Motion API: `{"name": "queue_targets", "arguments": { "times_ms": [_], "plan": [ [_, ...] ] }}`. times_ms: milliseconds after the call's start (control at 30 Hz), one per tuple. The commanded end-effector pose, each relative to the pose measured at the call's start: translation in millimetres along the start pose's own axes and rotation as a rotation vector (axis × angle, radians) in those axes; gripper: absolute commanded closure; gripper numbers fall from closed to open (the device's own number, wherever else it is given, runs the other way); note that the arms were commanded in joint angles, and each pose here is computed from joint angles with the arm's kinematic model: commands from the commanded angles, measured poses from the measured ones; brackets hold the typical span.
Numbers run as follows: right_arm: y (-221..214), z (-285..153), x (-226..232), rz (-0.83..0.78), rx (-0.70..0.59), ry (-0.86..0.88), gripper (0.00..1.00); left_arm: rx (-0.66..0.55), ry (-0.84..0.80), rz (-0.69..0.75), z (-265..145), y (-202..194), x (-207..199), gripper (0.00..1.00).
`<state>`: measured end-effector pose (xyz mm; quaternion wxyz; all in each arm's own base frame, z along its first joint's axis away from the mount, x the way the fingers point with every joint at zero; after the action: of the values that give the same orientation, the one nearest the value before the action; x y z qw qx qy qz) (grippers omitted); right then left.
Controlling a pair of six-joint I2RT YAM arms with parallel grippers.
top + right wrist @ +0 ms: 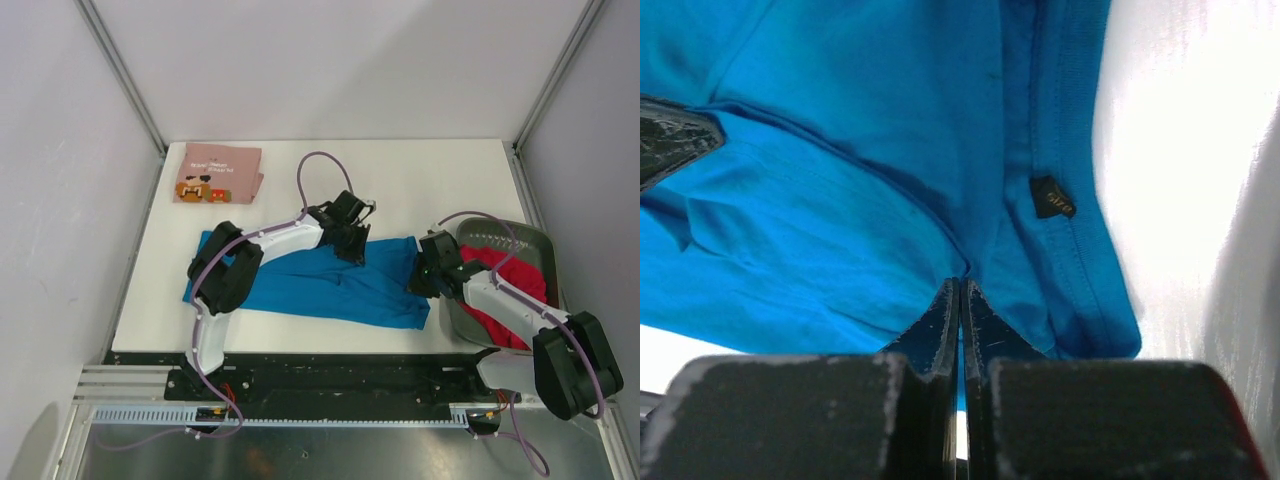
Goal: Fold and stack the t-shirts
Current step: Fold the other side of the tshirt into a rectangle
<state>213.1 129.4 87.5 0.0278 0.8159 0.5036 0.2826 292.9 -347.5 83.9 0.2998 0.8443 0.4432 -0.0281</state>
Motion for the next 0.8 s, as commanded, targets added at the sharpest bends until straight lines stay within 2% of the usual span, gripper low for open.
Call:
{"name": "queue_targets", "arguments": {
  "times_ms": [0, 767],
  "plan": [
    [-3, -13, 11, -0.005, -0.007, 0.068, 1.0, -0.084, 0.015, 0.028, -31, 13, -9, 0.98],
    [-32, -44, 47, -0.065, 0.043, 0.167, 1.0, -0.103, 0.088, -0.019, -54, -17, 1, 1.0]
  ]
}}
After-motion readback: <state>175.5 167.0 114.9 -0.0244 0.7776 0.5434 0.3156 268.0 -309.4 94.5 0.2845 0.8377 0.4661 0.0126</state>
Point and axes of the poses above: each gripper's point midway between its finger pads, its own z axis out along the fingers, its own x axis along the line the jaws close on, y = z × x, the point moved 5 cm from there along -z, back along the fingers, and after that the axes turned 11 degrees about z, right-handed, at the moved point
